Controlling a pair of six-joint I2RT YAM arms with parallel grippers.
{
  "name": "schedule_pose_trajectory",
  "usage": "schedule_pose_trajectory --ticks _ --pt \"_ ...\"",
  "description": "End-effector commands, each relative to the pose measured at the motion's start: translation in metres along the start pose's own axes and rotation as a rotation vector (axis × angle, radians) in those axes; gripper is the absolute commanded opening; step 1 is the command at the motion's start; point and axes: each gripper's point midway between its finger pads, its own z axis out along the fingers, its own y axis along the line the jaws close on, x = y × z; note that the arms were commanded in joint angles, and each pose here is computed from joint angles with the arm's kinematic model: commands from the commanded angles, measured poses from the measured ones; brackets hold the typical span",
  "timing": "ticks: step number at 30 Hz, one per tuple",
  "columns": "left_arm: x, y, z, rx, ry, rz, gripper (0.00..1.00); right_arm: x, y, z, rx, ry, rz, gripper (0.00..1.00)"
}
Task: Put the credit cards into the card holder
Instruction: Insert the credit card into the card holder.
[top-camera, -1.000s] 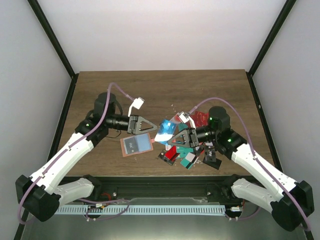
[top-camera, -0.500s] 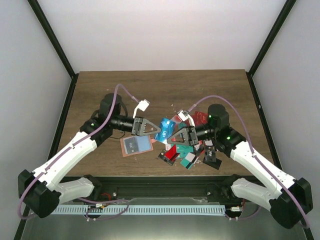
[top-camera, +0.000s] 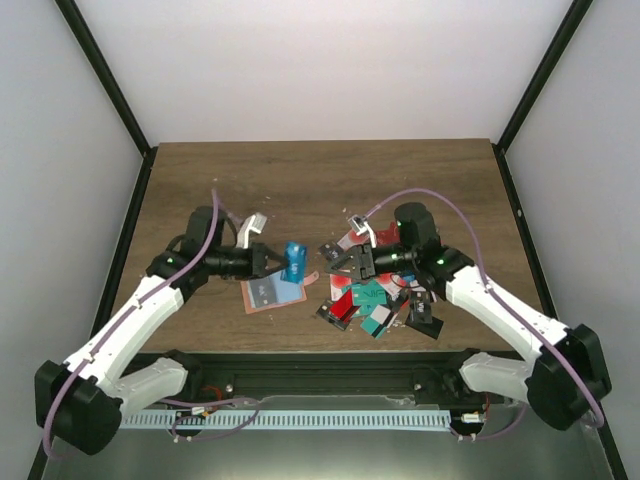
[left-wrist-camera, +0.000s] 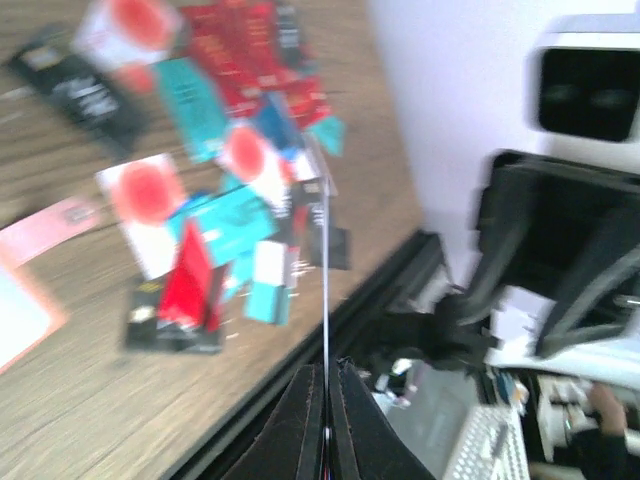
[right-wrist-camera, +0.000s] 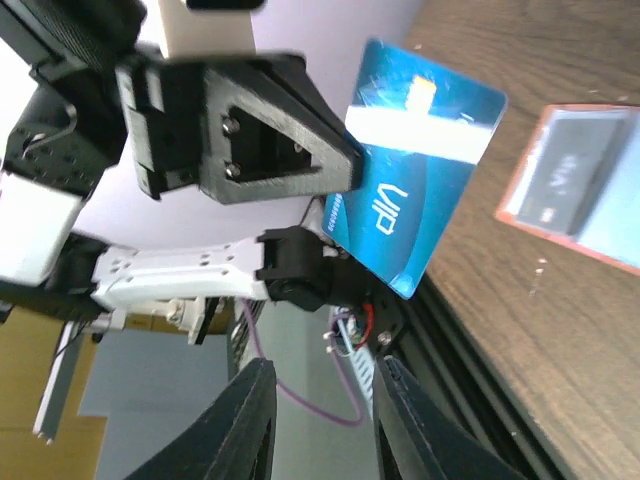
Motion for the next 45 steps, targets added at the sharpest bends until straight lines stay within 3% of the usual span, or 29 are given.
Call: schedule_pose_trajectory --ticks 1,10,16,45 --pt "0.024 0.068 -0.013 -0.200 -0.009 -0.156 0.04 -0.022 -0.023 0.008 0.085 -0.064 0.009 0.29" --pt "0.040 0.132 -0.021 -0.363 -0.010 -0.318 0.04 -0.038 -0.077 0.034 0.197 -0.028 0.121 0.26" --pt "0.050 0.156 -0.013 -0.382 0.022 -0.378 0.04 -0.039 -0.096 0.055 0.215 0.038 0.151 0.24" --pt "0.063 0.207 0.020 -0.398 0.126 -0.441 0.04 -0.037 -0.176 0.100 0.255 0.156 0.249 0.12"
